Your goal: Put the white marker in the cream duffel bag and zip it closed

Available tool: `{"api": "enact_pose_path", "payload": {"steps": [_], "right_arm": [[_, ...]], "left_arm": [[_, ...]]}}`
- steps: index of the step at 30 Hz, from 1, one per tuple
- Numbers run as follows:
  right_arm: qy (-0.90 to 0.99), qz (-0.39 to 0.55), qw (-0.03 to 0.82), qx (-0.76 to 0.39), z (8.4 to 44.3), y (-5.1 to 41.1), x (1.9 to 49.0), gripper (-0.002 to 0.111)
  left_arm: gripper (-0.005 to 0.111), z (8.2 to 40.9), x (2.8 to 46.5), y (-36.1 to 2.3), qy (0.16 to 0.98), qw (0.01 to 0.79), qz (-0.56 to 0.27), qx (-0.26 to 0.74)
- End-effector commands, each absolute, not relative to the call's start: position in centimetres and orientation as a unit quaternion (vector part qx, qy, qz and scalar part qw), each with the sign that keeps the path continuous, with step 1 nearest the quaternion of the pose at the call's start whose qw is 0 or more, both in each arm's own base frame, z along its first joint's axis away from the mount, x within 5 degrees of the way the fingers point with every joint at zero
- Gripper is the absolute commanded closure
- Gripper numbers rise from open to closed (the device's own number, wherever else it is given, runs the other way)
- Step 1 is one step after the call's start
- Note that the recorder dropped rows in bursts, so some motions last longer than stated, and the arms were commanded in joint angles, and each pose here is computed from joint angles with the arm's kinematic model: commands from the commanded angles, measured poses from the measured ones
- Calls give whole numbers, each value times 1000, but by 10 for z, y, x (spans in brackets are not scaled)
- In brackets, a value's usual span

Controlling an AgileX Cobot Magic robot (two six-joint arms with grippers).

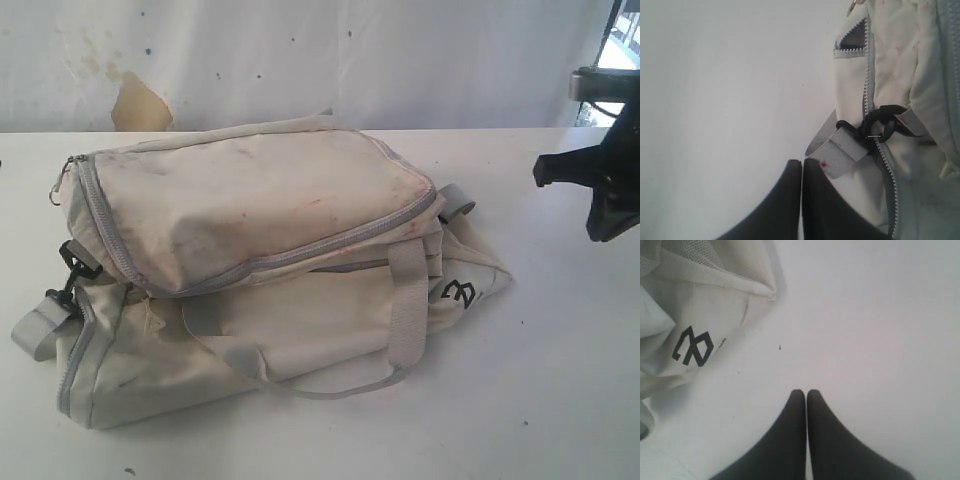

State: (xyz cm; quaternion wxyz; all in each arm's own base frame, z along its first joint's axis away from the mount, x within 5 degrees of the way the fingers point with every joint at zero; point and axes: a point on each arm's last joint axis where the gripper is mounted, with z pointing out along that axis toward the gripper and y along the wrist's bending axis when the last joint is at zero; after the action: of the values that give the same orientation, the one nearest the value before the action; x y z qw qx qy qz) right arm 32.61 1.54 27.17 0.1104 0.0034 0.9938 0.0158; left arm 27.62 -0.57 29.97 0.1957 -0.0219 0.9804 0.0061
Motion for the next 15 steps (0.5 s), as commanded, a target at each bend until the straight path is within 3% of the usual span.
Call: {"api": "enact_pose_path", "payload": {"steps": [1, 10, 15], "right_arm": [[993, 11, 121, 4, 273, 1, 312, 108], [985, 4, 170, -30, 284, -1, 280, 108], [983, 4, 180, -31, 293, -1, 264, 108]], "left_arm": [[107, 306, 277, -6, 976, 216, 8, -20], [107, 306, 274, -5, 979, 205, 11, -10], [107, 324, 262, -5, 970, 241, 9, -10]]}}
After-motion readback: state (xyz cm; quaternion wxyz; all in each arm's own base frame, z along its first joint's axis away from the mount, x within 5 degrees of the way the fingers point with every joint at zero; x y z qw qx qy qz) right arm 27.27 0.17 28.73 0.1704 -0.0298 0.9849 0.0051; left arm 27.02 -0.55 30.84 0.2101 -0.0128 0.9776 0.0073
